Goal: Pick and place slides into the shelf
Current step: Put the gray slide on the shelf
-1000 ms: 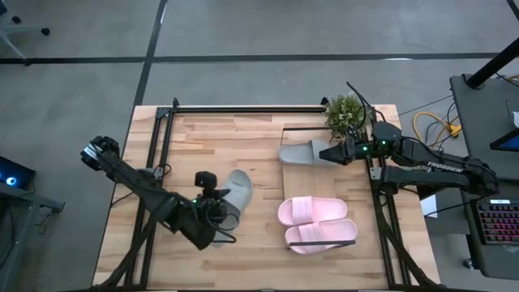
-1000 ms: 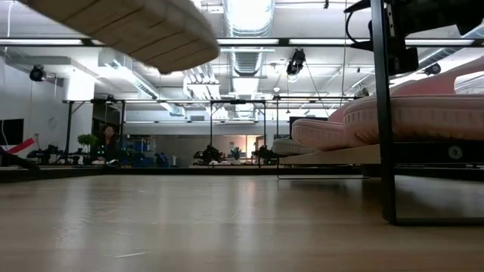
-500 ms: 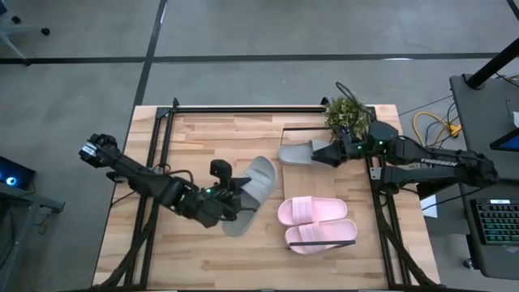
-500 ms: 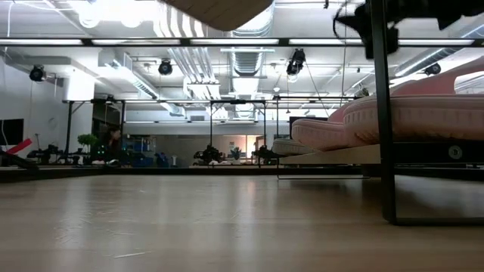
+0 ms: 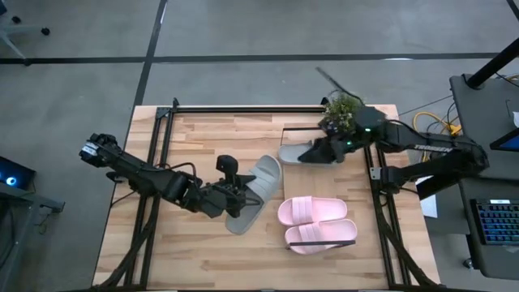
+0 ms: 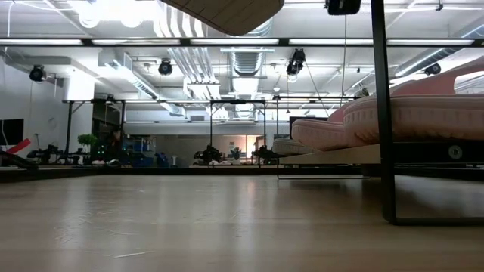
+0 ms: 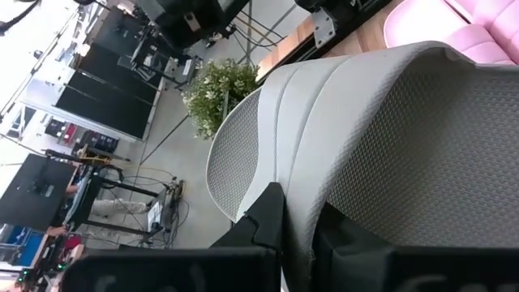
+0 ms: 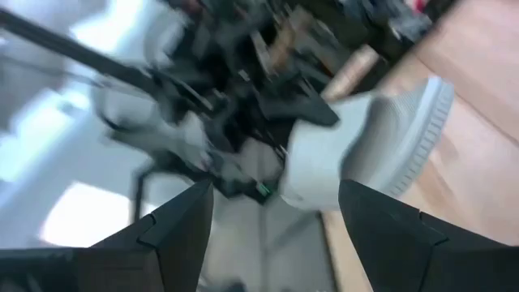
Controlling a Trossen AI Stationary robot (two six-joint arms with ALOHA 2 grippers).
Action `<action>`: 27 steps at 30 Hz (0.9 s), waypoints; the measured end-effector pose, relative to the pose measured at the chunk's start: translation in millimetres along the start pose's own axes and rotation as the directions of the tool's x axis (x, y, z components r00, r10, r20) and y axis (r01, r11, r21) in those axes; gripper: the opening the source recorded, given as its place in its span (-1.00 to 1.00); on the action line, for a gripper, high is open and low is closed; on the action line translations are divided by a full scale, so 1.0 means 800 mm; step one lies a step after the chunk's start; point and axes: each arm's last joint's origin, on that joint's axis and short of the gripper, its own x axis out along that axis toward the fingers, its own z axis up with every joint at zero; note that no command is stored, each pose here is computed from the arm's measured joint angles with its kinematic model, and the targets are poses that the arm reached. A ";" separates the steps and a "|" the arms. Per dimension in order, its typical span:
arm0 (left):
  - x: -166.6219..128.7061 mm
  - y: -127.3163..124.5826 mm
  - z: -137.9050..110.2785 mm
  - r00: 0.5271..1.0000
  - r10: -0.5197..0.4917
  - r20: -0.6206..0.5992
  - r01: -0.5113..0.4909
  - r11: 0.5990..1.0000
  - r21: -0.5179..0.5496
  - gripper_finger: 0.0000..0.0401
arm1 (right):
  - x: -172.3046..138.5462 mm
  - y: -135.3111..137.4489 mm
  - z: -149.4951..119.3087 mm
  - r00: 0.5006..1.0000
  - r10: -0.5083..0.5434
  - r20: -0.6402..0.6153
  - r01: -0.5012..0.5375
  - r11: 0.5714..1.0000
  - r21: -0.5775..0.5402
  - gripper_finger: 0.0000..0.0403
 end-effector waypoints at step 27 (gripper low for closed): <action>0.002 0.001 -0.001 1.000 0.001 -0.002 -0.001 1.000 0.006 -1.00 | 0.109 0.026 0.025 0.913 -0.248 -0.325 0.128 0.928 -0.349 0.24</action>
